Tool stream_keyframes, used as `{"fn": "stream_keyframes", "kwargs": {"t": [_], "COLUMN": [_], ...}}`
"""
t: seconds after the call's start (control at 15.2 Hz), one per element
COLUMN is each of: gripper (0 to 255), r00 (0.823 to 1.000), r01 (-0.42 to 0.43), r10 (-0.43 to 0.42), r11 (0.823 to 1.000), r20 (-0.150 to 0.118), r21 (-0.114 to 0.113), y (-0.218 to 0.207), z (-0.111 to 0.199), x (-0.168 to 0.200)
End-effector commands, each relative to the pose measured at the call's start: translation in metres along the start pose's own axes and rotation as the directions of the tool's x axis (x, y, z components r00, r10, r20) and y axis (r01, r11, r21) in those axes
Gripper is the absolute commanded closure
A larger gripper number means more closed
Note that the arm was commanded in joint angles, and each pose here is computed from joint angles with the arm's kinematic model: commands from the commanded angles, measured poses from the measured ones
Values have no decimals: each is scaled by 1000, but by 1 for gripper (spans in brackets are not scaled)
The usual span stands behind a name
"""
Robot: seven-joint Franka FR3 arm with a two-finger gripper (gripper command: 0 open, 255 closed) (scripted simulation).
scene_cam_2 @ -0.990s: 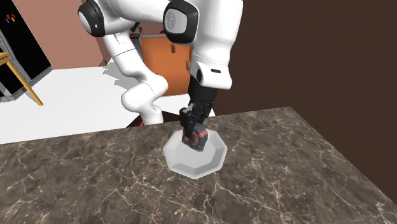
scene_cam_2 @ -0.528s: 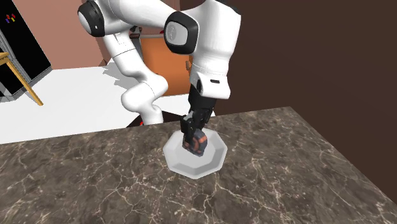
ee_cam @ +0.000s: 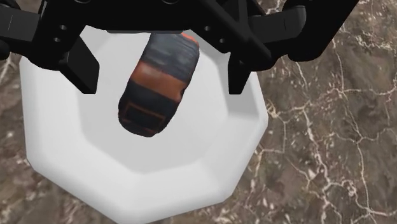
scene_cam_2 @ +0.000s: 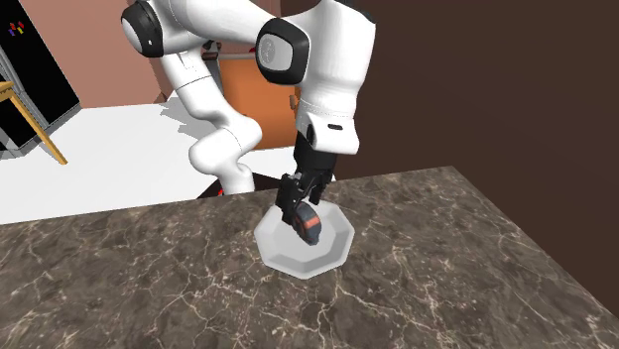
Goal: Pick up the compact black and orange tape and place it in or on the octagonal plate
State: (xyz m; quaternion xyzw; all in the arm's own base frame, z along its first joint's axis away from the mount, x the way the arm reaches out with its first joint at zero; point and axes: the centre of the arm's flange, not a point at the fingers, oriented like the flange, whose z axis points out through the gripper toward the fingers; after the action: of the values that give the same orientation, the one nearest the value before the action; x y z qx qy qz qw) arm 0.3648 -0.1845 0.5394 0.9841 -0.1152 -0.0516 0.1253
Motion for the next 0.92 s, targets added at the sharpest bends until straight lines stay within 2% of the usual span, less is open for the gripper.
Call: {"fn": "stream_keyframes", "kwargs": {"t": [0.0, 0.07, 0.33, 0.86], "gripper": [0, 0, 0, 0], "r00": [1000, 1000, 1000, 1000], "r01": [0, 0, 0, 0], "r10": [0, 0, 0, 0], "r11": [1000, 1000, 1000, 1000], "r20": [0, 0, 0, 0], "r21": [0, 0, 0, 0], "y": [0, 0, 0, 0], "z": [0, 0, -50, -50], "x": [0, 0, 0, 0]}}
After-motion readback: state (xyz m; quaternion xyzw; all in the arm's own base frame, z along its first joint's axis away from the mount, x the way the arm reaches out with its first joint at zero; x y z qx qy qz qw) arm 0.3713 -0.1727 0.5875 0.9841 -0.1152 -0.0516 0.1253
